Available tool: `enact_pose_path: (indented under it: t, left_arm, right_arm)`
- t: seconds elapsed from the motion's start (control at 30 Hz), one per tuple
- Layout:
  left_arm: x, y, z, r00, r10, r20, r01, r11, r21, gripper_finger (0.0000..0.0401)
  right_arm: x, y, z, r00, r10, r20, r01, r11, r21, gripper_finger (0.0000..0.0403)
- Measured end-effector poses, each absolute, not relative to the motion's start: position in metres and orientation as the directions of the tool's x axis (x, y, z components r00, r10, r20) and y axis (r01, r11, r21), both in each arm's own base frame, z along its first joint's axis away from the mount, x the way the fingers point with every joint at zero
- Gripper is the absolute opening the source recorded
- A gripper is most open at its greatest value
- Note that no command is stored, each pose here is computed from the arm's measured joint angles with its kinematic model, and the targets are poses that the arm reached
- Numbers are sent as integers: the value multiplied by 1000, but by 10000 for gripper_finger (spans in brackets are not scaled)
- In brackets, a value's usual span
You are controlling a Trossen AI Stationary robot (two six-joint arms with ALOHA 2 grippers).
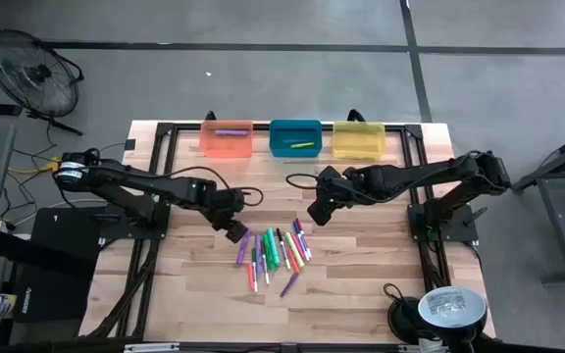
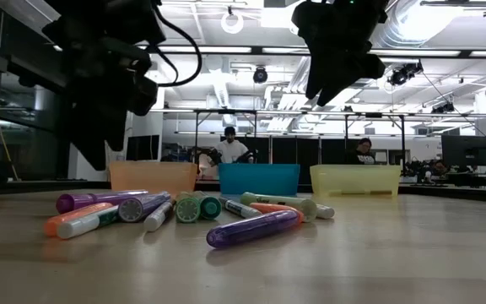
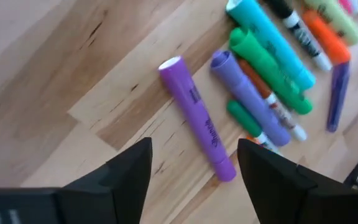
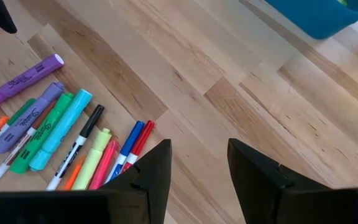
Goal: Pick & Place Markers
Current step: Put the violet highlighter into the orange bin
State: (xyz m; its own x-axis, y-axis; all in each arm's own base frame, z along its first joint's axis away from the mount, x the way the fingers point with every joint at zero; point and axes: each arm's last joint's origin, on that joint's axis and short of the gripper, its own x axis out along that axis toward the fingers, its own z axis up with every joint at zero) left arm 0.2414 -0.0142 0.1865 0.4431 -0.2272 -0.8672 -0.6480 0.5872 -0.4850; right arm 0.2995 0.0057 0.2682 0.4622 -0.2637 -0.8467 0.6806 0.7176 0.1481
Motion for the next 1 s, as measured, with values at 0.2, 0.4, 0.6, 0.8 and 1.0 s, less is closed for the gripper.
enact_pose_path:
  t: [0.2,0.4,0.6,0.8,1.0]
  left_arm:
    - [243,-12,187,462,-162,-872,-714,516,-474,236]
    - [243,-17,189,460,-125,-879,-742,489,-458,237]
    - [246,-32,193,393,-39,-919,-795,488,-361,237]
    - [258,-41,190,332,-35,-942,-827,470,-309,237]
    - [273,-47,186,296,-33,-955,-842,463,-277,237]
  right_arm:
    - [300,6,268,463,-264,-846,671,728,140,145]
    - [300,6,268,462,-264,-847,667,732,136,146]
    - [299,6,268,462,-263,-847,660,740,130,146]
    - [299,6,268,460,-262,-848,659,741,129,145]
    - [299,6,268,461,-256,-850,645,754,122,147]
